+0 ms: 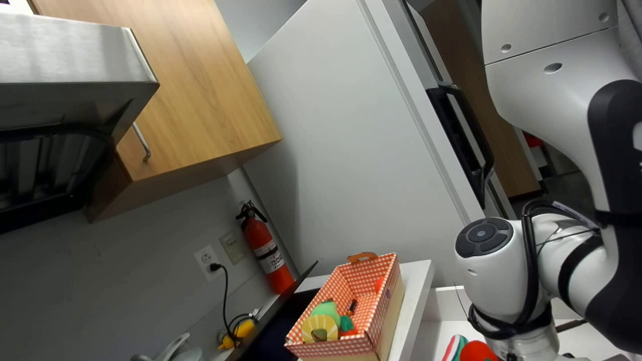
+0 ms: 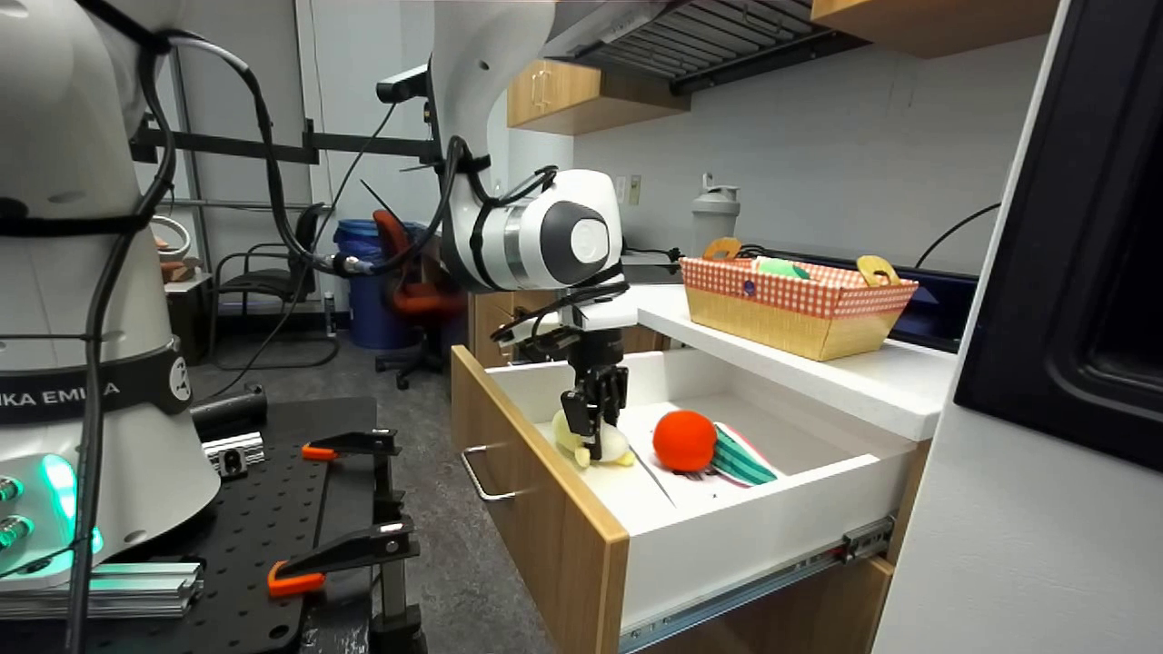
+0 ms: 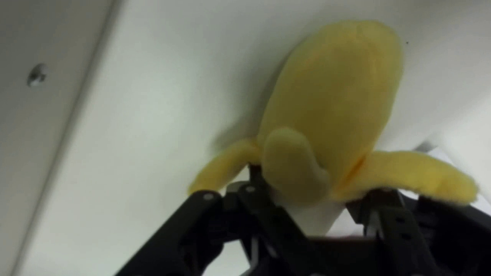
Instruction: Remove the banana and tomato plush toys from the open drawer and put them inside the basket
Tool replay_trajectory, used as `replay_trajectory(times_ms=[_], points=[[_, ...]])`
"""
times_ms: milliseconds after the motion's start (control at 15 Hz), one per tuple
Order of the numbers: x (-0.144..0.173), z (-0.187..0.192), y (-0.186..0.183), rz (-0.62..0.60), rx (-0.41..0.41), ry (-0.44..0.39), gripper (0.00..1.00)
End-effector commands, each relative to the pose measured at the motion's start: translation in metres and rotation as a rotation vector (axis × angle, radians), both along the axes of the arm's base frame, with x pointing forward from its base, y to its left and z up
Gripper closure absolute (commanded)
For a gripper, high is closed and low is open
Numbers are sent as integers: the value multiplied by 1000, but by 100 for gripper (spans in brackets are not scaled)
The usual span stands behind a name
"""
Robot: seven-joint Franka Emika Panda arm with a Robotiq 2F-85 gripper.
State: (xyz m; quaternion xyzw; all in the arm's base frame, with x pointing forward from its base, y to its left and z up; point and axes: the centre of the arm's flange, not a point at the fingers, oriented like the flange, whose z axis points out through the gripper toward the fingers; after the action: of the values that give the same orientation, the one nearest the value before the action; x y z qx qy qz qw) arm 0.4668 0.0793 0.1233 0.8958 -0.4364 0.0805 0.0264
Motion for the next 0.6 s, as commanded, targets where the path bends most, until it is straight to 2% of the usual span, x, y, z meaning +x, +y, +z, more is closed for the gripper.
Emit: replay_trajectory(times_ms=[0,200,333,400,533], points=[[5,0,11,10,-4,-28,80],[-1,19,27,54,-12,-28,98],[-6,34,39,88,-24,-31,100],[-7,45,45,104,-31,-38,96],[-10,65,54,139,-59,-51,98]])
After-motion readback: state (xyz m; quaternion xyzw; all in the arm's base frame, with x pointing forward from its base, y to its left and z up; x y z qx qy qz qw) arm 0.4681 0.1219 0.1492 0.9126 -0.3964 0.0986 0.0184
